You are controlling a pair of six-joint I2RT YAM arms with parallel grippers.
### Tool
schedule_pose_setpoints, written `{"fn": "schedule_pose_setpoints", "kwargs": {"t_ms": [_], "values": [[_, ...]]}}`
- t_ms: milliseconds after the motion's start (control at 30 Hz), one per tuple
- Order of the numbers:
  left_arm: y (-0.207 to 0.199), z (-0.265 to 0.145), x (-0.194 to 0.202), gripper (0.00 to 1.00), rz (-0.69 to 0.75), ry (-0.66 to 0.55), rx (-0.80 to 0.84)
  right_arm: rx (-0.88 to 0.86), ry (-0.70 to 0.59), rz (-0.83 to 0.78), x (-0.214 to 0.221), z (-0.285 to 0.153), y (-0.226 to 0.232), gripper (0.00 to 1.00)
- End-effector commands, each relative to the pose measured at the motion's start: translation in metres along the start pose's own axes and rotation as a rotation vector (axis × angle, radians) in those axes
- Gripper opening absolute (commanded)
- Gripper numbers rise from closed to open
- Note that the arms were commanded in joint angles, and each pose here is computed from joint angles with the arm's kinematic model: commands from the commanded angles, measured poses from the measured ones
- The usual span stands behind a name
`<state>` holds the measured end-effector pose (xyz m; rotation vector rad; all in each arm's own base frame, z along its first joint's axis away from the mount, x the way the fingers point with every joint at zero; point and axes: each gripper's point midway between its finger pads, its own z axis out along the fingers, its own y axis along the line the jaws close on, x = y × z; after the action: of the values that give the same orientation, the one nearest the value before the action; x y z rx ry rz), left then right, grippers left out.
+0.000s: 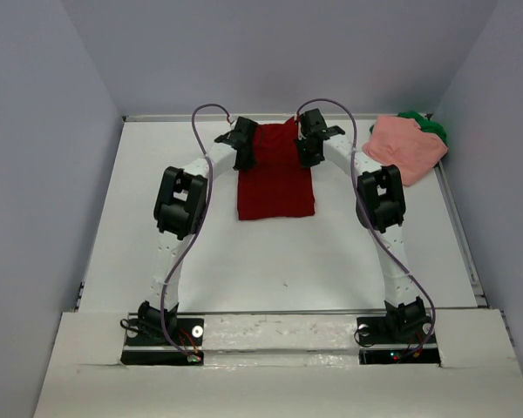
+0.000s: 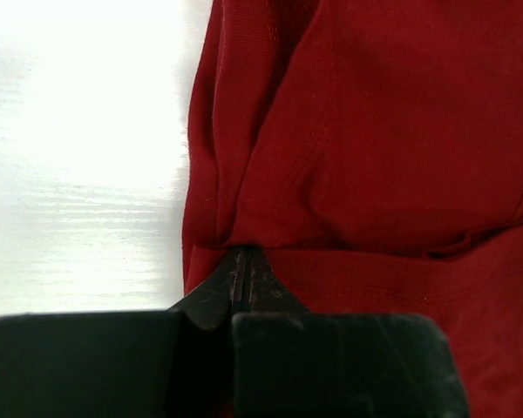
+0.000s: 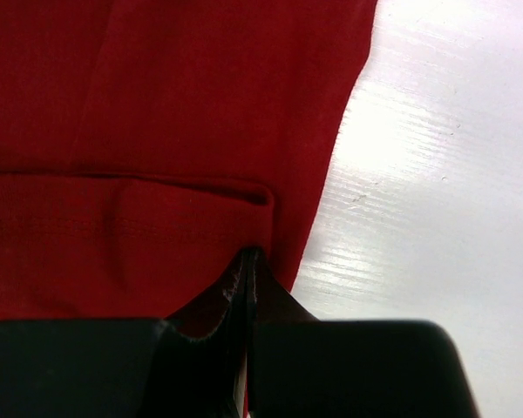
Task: Fold and stack the t-shirts
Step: Fold the tshirt
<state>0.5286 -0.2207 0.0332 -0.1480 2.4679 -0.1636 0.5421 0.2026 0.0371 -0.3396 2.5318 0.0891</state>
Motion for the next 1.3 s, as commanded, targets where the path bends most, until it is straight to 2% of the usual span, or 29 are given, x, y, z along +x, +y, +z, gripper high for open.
{"fn": "schedule_pose_setpoints", "kwargs": {"t_ms": [0,367,567,600,700,800,833,900,933,1100,1267], "values": [[0.006,-0.003,0.008,0.00,-0.032,0.044,-0.039,-0.014,0.002,0.029,0.005,0.007,0.000,0.00],[0.019,-0.024,0.041,0.00,-0.099,0.102,-0.134,0.027,0.095,0.094,0.051,-0.009,-0.007,0.00],[0.022,-0.048,0.062,0.00,-0.122,0.125,-0.127,0.066,0.119,0.146,0.071,-0.031,-0.009,0.00],[0.027,-0.051,0.072,0.00,-0.115,0.141,-0.134,0.074,0.147,0.143,0.086,-0.032,-0.006,0.00],[0.029,-0.074,0.075,0.00,-0.118,0.116,-0.127,0.082,0.161,0.168,0.101,-0.045,-0.003,0.00],[0.032,-0.090,0.090,0.00,-0.117,0.119,-0.121,0.075,0.147,0.189,0.106,-0.062,0.001,0.00],[0.032,-0.093,0.094,0.00,-0.114,0.121,-0.114,0.077,0.175,0.193,0.122,-0.063,0.000,0.00],[0.033,-0.099,0.099,0.00,-0.117,0.116,-0.108,0.066,0.147,0.210,0.124,-0.080,0.005,0.00],[0.034,-0.105,0.107,0.00,-0.108,0.123,-0.106,0.069,0.177,0.201,0.145,-0.082,0.012,0.00],[0.032,-0.122,0.134,0.00,-0.097,0.132,-0.088,0.076,0.147,0.222,0.166,-0.112,0.013,0.00],[0.020,-0.134,0.162,0.00,-0.068,0.146,-0.057,0.088,0.144,0.219,0.189,-0.120,0.013,0.00]]}}
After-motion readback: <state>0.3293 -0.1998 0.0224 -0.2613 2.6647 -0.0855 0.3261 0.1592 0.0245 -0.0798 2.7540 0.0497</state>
